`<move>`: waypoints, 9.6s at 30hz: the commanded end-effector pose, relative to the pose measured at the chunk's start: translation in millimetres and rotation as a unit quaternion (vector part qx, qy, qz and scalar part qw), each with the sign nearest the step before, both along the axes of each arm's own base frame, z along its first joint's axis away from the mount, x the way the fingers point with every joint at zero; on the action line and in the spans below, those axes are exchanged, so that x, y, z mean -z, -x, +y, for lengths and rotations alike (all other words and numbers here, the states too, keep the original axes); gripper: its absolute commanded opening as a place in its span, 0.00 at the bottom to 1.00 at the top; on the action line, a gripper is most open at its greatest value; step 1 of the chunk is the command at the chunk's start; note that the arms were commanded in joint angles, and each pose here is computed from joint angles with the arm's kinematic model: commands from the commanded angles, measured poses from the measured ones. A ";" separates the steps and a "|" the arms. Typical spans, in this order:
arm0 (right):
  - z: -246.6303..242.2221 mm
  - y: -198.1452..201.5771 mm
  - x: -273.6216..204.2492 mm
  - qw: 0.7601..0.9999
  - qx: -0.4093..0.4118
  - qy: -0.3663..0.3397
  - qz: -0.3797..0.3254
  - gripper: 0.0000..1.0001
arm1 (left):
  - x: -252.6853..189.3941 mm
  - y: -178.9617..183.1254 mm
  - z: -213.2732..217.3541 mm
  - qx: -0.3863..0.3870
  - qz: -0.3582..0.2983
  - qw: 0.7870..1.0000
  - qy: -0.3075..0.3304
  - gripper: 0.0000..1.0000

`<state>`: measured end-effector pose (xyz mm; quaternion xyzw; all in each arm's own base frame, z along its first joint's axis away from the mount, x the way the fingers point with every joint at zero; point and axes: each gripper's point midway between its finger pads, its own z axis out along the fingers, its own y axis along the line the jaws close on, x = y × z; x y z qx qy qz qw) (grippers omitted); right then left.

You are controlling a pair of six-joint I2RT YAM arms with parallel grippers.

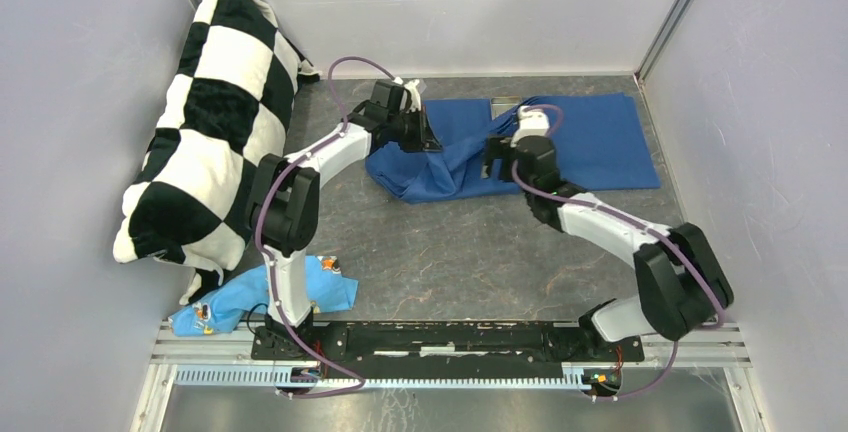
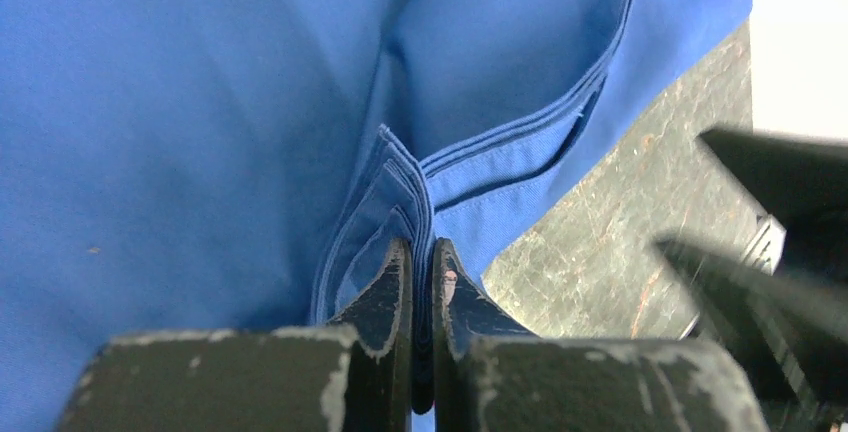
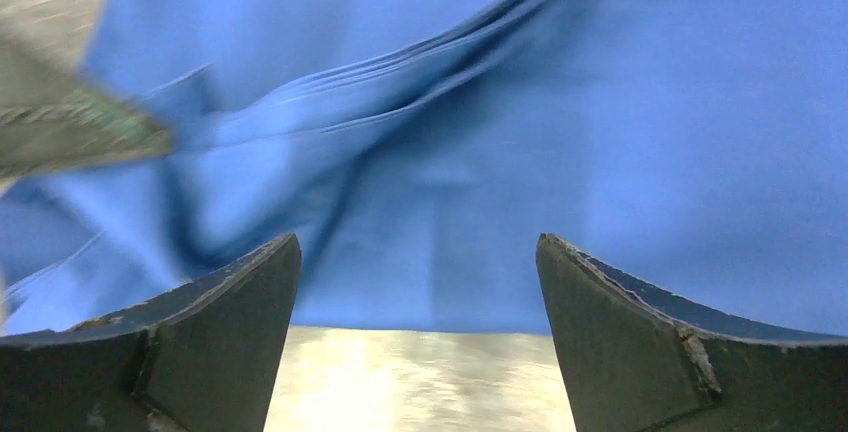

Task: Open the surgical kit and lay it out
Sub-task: Open the surgical kit at the center of the board, then smooth out the surgical kit at the center of the board.

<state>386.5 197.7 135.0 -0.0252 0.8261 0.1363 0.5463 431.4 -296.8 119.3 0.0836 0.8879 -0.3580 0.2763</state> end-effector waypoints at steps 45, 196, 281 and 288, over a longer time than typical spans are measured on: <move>-196.1 -237.7 40.1 0.920 0.377 -0.049 0.092 0.95 | 22.9 83.9 -8.6 0.057 0.050 0.996 -0.038 0.02; -68.2 184.3 121.4 0.913 -0.100 0.245 0.310 0.98 | -17.3 192.1 28.3 -0.005 -0.006 1.000 0.005 0.96; -318.2 206.4 134.7 0.827 0.463 -0.053 0.315 0.98 | 87.0 230.0 92.0 -0.099 0.045 0.990 -0.087 1.00; -320.3 175.8 78.1 0.874 0.435 -0.060 0.209 0.98 | 53.1 221.2 90.6 -0.098 0.005 0.992 -0.076 1.00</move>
